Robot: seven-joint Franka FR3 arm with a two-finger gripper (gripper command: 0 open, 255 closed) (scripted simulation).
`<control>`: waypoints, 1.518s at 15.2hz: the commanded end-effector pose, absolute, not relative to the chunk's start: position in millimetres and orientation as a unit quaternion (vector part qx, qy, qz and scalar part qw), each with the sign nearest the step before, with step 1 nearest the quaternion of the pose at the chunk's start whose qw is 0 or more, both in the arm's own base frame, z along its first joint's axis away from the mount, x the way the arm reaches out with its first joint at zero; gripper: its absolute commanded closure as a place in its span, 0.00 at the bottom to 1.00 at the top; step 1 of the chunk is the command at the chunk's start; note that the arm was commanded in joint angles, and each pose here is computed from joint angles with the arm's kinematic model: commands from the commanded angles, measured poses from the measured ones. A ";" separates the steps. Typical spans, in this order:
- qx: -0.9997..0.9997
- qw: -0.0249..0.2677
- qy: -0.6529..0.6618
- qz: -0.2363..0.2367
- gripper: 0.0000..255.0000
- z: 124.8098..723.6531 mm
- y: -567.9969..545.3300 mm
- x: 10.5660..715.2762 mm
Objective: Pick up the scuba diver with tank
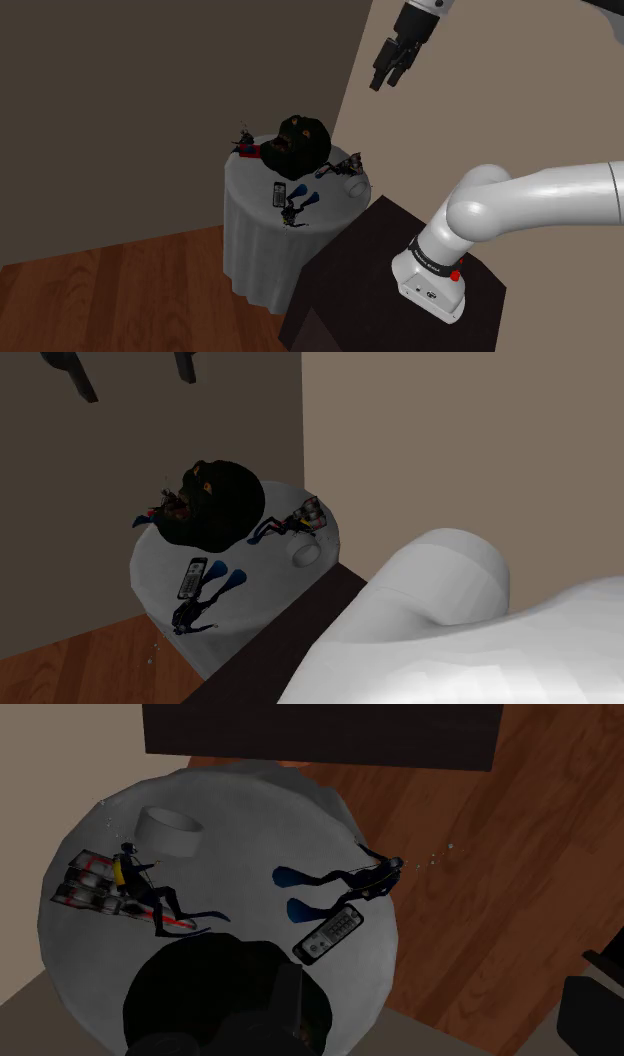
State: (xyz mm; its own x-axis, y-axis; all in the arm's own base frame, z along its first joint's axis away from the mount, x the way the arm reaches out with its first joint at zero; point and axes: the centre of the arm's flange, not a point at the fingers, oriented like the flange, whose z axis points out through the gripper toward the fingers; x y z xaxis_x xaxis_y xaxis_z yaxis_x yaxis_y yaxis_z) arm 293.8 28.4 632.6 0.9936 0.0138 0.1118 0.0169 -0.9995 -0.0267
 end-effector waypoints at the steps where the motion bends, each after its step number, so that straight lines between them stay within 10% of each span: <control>1: -0.998 0.014 -0.008 -0.056 0.00 632.6 28.4 293.8; 23: -0.996 0.006 -0.091 -0.022 0.00 405.6 -136.1 373.2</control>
